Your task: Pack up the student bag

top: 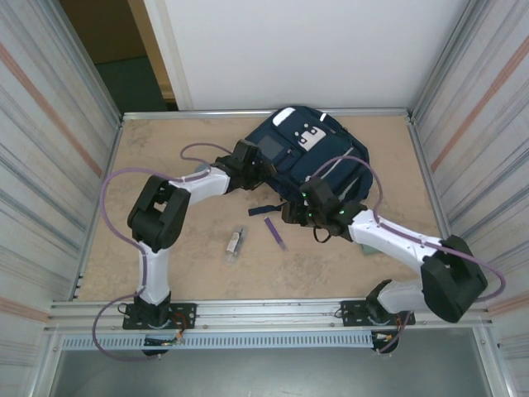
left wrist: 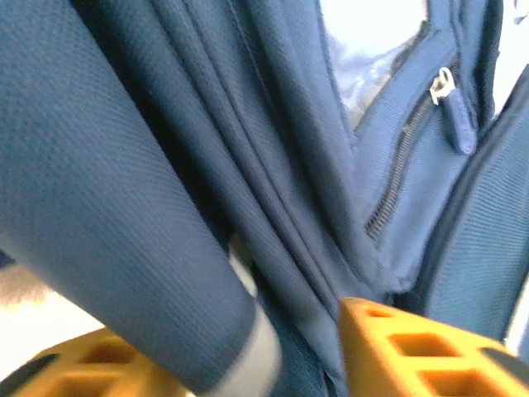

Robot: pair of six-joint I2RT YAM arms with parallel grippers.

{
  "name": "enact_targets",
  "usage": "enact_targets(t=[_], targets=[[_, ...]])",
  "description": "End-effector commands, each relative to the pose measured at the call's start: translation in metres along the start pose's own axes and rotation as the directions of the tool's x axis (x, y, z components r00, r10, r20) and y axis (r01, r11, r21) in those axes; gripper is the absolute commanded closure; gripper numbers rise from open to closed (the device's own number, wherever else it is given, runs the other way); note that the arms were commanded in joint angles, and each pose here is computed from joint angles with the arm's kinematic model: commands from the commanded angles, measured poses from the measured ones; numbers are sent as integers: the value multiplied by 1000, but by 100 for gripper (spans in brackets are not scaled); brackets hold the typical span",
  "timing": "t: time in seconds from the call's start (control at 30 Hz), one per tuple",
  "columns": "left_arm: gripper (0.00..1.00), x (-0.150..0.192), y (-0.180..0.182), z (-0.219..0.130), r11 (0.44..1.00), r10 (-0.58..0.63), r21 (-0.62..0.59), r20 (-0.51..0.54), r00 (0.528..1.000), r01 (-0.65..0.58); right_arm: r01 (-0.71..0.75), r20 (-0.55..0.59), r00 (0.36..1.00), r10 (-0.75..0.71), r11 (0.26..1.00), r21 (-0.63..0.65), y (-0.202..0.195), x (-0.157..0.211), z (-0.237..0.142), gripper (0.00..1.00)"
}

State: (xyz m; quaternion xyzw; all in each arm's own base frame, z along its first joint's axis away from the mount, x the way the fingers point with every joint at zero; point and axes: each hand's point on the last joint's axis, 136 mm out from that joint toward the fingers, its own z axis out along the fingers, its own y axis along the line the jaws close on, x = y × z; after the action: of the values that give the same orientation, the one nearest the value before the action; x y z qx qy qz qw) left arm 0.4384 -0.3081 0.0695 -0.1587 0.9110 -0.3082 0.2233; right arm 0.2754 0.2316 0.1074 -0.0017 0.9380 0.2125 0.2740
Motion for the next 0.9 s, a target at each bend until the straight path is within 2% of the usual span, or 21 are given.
enact_targets(t=[0.0, 0.07, 0.13, 0.3, 0.47, 0.57, 0.63, 0.73, 0.87], targets=[[78, -7, -16, 0, 994, 100, -49, 61, 993, -98, 31, 101, 994, -32, 999, 10, 10, -23, 18, 35], [87, -5, -26, -8, 985, 167, -62, 70, 983, -163, 67, 104, 992, -69, 997, 25, 9, -26, 33, 35], [100, -1, -33, -17, 984, 175, -42, 70, 982, -172, 95, 93, 991, -99, 994, 45, 7, -30, 48, 35], [100, 11, -47, -38, 993, 111, 43, 26, 993, -113, 118, 116, 986, -122, 992, 35, 8, -42, 69, 37], [100, 22, -58, -52, 992, 67, 106, -28, 997, -64, 26, 176, 982, -70, 970, 241, -19, -57, 75, 43], [100, 26, -61, -55, 991, 60, 127, -49, 997, -53, 5, 201, 978, -60, 965, 264, -22, -58, 83, 44], [100, 29, -61, -54, 990, 48, 135, -64, 997, -39, -10, 210, 976, -58, 952, 305, -26, -62, 85, 48], [100, 35, -58, -50, 990, 40, 137, -90, 995, -27, -22, 233, 971, -51, 953, 302, -25, -65, 85, 54], [100, 40, -54, -46, 991, 21, 131, -110, 994, -7, -9, 248, 966, -69, 954, 301, -22, -72, 80, 68]])
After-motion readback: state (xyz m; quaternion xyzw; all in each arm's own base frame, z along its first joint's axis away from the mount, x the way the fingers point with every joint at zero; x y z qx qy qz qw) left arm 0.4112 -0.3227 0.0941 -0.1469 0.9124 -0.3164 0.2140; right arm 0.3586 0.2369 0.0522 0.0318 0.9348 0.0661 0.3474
